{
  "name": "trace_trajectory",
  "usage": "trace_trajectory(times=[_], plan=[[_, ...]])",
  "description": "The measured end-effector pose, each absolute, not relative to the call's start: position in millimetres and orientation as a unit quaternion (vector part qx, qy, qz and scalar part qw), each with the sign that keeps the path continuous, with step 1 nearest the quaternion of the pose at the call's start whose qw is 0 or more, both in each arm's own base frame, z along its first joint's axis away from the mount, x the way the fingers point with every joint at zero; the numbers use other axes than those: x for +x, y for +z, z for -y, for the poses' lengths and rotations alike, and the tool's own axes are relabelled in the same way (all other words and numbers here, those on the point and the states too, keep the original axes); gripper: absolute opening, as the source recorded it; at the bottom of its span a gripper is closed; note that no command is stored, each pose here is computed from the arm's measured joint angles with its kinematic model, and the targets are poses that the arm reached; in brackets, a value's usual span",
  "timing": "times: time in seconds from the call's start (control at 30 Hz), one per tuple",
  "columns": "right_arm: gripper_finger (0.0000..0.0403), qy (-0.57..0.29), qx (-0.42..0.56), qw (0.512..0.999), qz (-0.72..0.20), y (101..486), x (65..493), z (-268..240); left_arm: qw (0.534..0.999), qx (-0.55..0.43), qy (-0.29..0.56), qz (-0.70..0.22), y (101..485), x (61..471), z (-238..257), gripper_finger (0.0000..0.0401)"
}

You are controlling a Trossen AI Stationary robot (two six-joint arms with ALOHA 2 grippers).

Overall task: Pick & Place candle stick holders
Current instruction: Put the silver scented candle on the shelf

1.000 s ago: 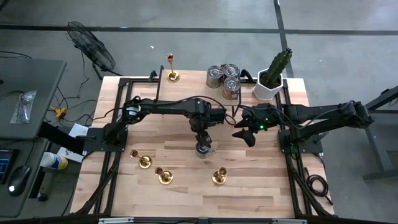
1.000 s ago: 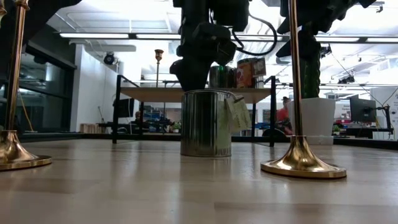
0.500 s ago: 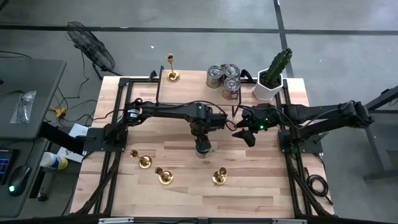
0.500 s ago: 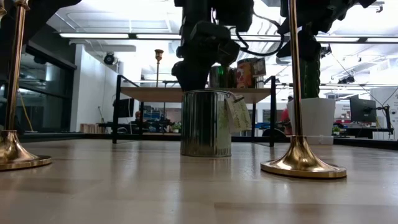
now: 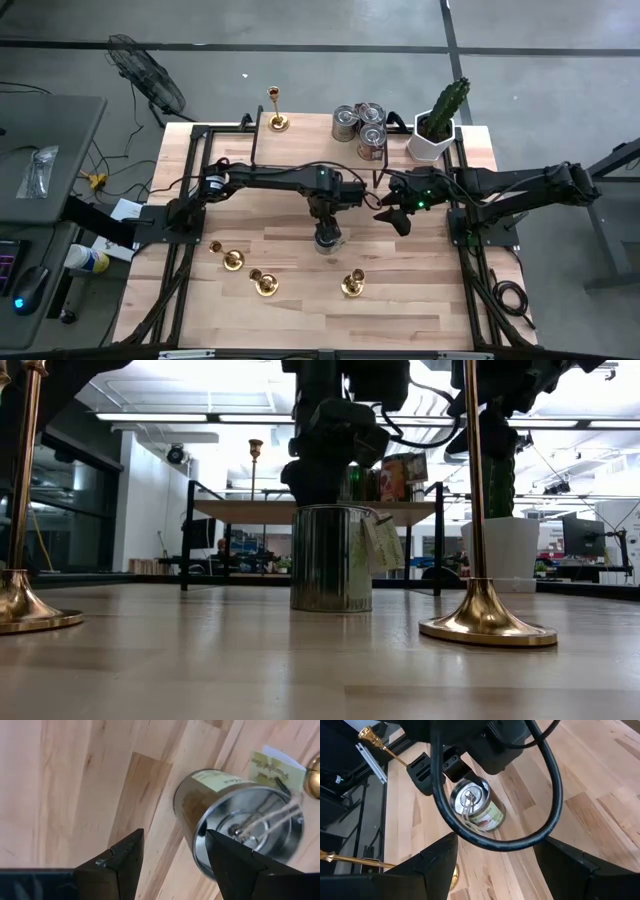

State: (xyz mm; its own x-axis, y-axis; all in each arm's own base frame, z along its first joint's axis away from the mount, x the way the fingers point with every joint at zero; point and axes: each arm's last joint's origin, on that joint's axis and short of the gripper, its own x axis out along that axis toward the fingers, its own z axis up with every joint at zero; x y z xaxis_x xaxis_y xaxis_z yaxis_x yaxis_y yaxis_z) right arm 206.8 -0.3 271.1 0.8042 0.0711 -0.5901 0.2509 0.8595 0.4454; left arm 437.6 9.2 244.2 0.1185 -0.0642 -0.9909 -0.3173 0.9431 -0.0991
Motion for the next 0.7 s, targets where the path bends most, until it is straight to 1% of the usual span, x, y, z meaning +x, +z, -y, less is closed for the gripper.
trace_trajectory(times=[0.7], plan=[[0.0252,-0.05,0.262,0.912,-0.312,270.6,206.4,0.3,0.728,-0.132,0.083,-0.668,234.6,440.7,-9.7,0.0207]])
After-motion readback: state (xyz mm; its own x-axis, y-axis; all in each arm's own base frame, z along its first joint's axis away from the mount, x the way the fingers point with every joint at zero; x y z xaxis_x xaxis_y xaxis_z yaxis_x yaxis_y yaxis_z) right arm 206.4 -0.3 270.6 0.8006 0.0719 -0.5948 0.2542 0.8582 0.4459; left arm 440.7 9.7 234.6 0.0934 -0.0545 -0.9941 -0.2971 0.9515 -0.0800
